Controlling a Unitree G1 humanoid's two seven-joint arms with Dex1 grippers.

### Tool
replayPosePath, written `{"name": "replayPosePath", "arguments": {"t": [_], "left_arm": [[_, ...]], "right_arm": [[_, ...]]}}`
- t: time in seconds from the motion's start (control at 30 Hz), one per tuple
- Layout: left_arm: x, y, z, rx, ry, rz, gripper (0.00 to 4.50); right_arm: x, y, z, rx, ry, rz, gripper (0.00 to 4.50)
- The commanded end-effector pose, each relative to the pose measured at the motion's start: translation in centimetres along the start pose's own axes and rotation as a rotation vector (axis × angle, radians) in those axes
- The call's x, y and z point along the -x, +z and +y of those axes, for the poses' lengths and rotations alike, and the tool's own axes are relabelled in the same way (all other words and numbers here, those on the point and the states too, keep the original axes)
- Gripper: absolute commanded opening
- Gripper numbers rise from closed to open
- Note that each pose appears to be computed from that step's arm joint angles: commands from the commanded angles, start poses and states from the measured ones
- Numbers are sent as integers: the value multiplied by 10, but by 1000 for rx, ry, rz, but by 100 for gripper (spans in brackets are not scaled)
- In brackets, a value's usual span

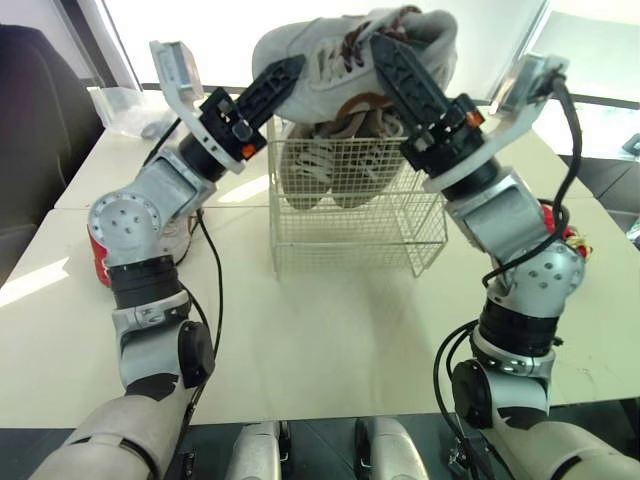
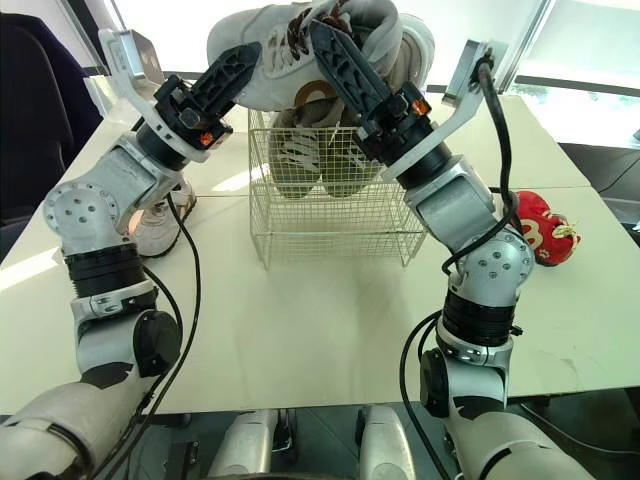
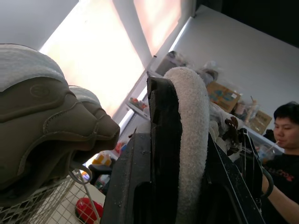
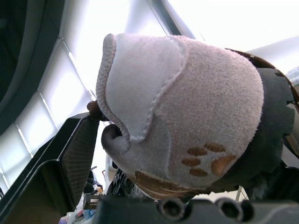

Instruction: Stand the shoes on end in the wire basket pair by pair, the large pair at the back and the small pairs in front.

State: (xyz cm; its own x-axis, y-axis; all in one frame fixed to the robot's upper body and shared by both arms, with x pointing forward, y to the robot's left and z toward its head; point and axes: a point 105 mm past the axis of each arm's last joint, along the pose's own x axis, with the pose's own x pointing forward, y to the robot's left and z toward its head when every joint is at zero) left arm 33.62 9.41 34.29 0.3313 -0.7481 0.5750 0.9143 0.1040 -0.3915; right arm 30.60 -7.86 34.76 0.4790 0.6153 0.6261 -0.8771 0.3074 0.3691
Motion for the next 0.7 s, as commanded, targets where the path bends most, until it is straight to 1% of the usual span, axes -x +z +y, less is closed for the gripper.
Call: {"name": "replayPosePath", "arguments": {"t": [0.03, 0.13, 0.17, 0.2, 0.27, 0.3, 0.33, 0.4, 0.43, 0.47, 0.5, 0.53, 0.7], "left_arm": [[-5, 3, -15, -52, -51, -10, 29], [-5, 1, -15, -71, -39, 0, 29], [-5, -2, -13, -86, -23, 19, 29], [-4, -5, -13, -94, -16, 44, 29], [-1, -13, -14, -92, -15, 110, 29], [1, -14, -17, -80, -30, 126, 131], [4, -13, -19, -91, -38, 145, 171], [10, -12, -22, -126, -49, 190, 268], [14, -10, -22, -146, -46, 207, 329], [18, -7, -21, -167, -33, 229, 368], [22, -5, -20, -186, -24, 251, 421], [28, -1, -18, -211, -10, 277, 444], [52, 6, -9, -296, 50, 396, 444]], "right_arm": [[-8, 6, 17, 12, 73, -21, 273], [-10, 4, 19, 13, 78, -14, 136], [-10, 4, 20, 16, 80, -9, 100], [-11, 4, 20, 22, 82, -2, 75], [-11, 4, 20, 51, 76, 33, 70], [-11, 5, 19, 70, 76, 51, 69], [-10, 7, 19, 91, 79, 72, 69], [-8, 11, 17, 142, 89, 122, 69], [-7, 14, 16, 170, 98, 150, 69], [-6, 17, 16, 219, 116, 193, 69], [-4, 21, 15, 267, 132, 236, 69], [-1, 26, 13, 336, 148, 291, 69], [10, 61, -13, 644, 179, 538, 69]]}}
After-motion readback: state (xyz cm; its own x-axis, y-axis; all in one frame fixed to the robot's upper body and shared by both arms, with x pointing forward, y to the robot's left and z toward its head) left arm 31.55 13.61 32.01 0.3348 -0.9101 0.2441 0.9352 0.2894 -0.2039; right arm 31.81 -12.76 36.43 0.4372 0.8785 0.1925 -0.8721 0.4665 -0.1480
